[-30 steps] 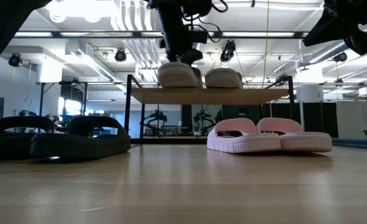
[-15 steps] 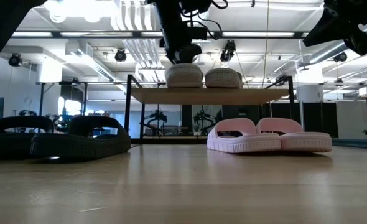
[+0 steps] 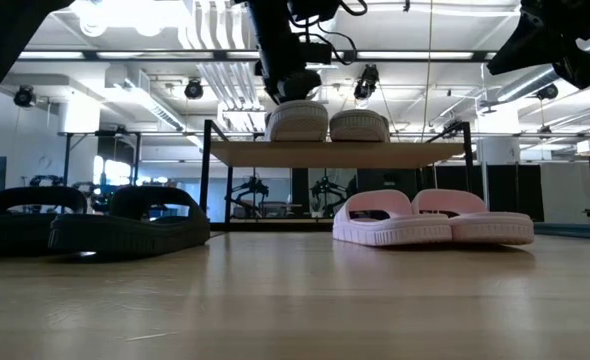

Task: Pick and place slides into the shelf
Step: Put the gray slide on the shelf

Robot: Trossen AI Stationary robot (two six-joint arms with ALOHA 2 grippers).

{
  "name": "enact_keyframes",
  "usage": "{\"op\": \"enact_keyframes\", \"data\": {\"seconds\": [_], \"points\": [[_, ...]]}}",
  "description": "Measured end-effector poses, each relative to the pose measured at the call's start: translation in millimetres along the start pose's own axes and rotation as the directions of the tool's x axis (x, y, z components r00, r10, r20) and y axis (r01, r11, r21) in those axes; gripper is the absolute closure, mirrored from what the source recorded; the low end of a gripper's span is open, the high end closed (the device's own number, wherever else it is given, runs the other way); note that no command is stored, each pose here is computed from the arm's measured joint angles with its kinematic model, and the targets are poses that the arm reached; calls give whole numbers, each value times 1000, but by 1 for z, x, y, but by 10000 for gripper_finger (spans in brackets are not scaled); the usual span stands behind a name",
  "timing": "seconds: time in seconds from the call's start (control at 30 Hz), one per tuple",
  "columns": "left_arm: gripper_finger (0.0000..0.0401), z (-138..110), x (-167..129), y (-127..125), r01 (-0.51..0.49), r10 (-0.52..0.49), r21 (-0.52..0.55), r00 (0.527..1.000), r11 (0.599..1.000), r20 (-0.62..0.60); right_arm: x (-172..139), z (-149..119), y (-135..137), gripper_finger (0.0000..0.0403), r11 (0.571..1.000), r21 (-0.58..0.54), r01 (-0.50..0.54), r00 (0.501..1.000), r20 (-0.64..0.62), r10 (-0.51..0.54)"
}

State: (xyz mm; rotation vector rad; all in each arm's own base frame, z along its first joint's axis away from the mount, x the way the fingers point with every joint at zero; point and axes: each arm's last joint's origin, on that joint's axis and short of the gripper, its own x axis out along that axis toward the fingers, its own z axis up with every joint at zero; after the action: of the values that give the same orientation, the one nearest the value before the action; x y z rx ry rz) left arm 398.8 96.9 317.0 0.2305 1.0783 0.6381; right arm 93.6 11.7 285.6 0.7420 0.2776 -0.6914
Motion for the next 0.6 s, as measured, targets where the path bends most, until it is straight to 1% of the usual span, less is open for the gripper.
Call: {"op": "enact_keyframes", "data": {"seconds": [0.1,0.13,0.2,0.23,0.27,0.3,0.4,0.43,0.6], "points": [[257,0,0,1,-30,30,15,1000,999,-2,0,0,0,374,1000,0,0,1000,0,0],[257,0,0,2,-75,75,12,997,997,-4,0,0,0,374,1000,0,0,1000,0,0],[257,-1,-3,2,-201,201,16,979,979,-15,0,0,0,374,1000,-1,0,1000,0,0],[257,-1,-4,2,-235,236,30,972,971,-14,0,0,0,374,1000,-1,0,1000,0,0],[257,-1,-5,1,-237,238,47,971,970,-11,0,0,0,374,1000,-1,0,1000,-1,0],[257,0,-6,0,-215,216,52,976,975,-7,0,0,0,374,1000,-1,0,1000,-2,0],[257,1,-6,-4,-78,78,42,997,996,3,0,0,0,374,1000,-5,2,1000,-3,-2],[257,1,-6,-5,-57,57,43,998,997,4,0,0,0,374,1000,-6,2,1000,-3,-2],[257,2,-9,-7,-32,31,37,999,999,23,0,-1,-1,374,1000,-12,5,1000,-12,-5]]}}
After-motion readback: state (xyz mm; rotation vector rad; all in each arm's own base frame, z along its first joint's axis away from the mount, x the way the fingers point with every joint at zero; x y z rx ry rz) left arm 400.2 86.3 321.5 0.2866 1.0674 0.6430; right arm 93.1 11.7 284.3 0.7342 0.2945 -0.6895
